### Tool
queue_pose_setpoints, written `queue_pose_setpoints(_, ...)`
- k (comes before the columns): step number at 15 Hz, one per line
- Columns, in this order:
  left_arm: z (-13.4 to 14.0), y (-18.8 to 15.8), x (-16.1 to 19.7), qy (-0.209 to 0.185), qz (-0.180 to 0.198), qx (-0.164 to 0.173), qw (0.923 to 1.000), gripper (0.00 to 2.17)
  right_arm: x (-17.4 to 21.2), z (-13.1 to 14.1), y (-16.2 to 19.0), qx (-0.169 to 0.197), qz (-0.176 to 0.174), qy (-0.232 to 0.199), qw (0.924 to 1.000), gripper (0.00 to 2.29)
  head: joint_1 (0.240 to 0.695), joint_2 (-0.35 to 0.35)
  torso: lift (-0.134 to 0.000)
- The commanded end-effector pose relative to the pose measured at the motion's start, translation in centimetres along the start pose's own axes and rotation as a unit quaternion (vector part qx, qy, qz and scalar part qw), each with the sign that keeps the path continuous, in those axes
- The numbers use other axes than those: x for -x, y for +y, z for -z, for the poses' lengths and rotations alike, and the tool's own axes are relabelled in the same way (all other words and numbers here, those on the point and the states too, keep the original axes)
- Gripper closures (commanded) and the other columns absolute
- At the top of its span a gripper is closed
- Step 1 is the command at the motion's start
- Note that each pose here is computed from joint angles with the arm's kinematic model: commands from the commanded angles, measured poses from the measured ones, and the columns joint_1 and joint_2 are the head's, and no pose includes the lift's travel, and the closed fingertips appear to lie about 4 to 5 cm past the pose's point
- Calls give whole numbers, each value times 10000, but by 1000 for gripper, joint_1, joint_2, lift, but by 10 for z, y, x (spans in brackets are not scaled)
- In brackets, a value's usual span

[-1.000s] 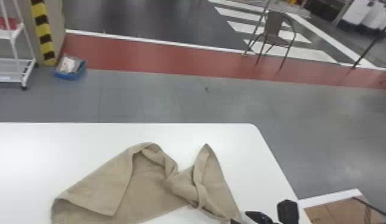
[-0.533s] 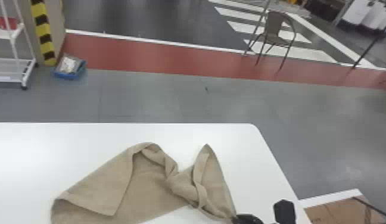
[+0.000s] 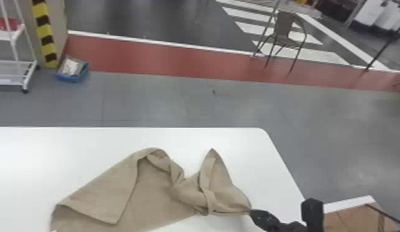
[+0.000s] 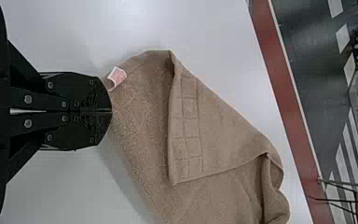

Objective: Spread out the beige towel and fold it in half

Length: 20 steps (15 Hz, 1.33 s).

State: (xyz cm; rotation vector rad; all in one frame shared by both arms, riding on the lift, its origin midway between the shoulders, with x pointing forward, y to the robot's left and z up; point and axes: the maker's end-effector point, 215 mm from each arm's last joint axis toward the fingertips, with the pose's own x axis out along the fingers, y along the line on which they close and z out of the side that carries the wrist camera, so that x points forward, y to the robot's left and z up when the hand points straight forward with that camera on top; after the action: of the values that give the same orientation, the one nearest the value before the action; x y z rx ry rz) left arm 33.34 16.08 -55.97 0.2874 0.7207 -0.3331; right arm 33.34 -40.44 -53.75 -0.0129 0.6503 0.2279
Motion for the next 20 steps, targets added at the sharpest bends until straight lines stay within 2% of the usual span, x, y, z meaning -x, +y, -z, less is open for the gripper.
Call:
queue_pose_setpoints(1, -11, 14, 9, -78, -122, 37, 9999, 1355, 13, -27, -16, -146, 103, -280, 9994, 1423, 695, -350, 0)
queue_pose_setpoints(6, -50, 72, 54, -285, -532, 220, 9979, 1355, 45, -86, -55, -582, 432, -743, 9946, 1423, 695, -350, 0)
queue_pose_setpoints(11, -80, 90, 86, -407, -657, 310, 9965, 1355, 80, -133, -69, -749, 583, -1087, 9895, 1423, 695, -350, 0)
queue_pose_setpoints(13, -86, 89, 91, -442, -640, 325, 9964, 1355, 86, -130, -71, -839, 598, -1049, 9891, 1423, 695, -350, 0)
queue_pose_setpoints(14, -84, 87, 90, -422, -616, 332, 9967, 1355, 85, -123, -67, -860, 482, -1002, 9901, 1423, 695, -350, 0)
queue_pose_setpoints(17, -68, 84, 81, -266, -588, 352, 9973, 1355, 73, -70, -50, -1011, 181, -481, 9936, 1409, 695, -350, 0)
queue_pose_setpoints(20, -69, 83, 79, -273, -578, 342, 9974, 1355, 64, -21, -44, -1045, 157, 151, 9943, 1399, 695, -350, 0)
